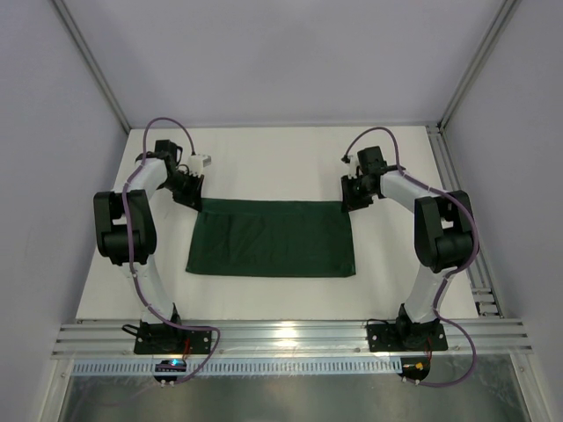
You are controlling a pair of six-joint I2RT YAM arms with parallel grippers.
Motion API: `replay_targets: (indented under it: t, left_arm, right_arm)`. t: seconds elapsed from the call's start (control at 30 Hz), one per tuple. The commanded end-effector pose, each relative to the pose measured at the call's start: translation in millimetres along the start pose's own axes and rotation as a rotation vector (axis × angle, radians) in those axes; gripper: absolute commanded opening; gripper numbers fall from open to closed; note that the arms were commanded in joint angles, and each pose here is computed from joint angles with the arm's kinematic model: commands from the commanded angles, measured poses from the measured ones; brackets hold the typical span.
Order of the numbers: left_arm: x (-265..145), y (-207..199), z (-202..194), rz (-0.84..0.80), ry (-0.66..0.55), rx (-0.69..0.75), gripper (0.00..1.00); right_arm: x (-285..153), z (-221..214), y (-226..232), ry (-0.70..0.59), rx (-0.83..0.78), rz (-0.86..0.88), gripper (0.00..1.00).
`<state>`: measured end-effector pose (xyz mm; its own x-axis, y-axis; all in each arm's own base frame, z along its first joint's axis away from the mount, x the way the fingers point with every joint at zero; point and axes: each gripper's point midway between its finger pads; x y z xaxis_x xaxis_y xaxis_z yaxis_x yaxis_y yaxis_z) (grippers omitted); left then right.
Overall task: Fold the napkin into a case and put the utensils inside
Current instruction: Smooth out the rectangle-folded napkin at the center of the board.
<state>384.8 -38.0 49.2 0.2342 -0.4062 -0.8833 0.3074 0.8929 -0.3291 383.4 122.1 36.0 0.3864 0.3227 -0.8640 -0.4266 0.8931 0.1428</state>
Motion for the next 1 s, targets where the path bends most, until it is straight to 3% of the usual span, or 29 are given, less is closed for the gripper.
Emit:
replay_targets:
  t: [0.0,0.5,0.73,0.97]
  left_arm:
    - [-9.0,-7.1,4.0,-0.012,-0.020,0.010,0.00]
    - [-7.7,-7.1,3.0,-0.014,-0.016,0.010,0.00]
    - [-7.9,-7.2,2.7,-0.014,-0.016,0.011,0.00]
    - [-10.4,-7.7,3.6,-0.014,-0.021,0.014,0.00]
  right_arm:
    - [3.1,14.1,2.8,-0.018,0.013,0.016,0.27]
    - [2.2,6.0,-7.6,0.017,0.001,-0.045,0.31]
    - [5.1,6.3,0.4,0.010,0.003,0.004,0.30]
    - [6.7,8.2,2.4,0.005,0.004,0.021,0.13]
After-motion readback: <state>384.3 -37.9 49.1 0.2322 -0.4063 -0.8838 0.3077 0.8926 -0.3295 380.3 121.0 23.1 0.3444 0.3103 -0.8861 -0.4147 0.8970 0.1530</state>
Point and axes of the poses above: each gripper's point midway between its finger pads, its own x axis out along the fingers, its own y axis along the line the jaws close on, z = x × y, and after that the axes turned 10 degrees about -x, right-handed
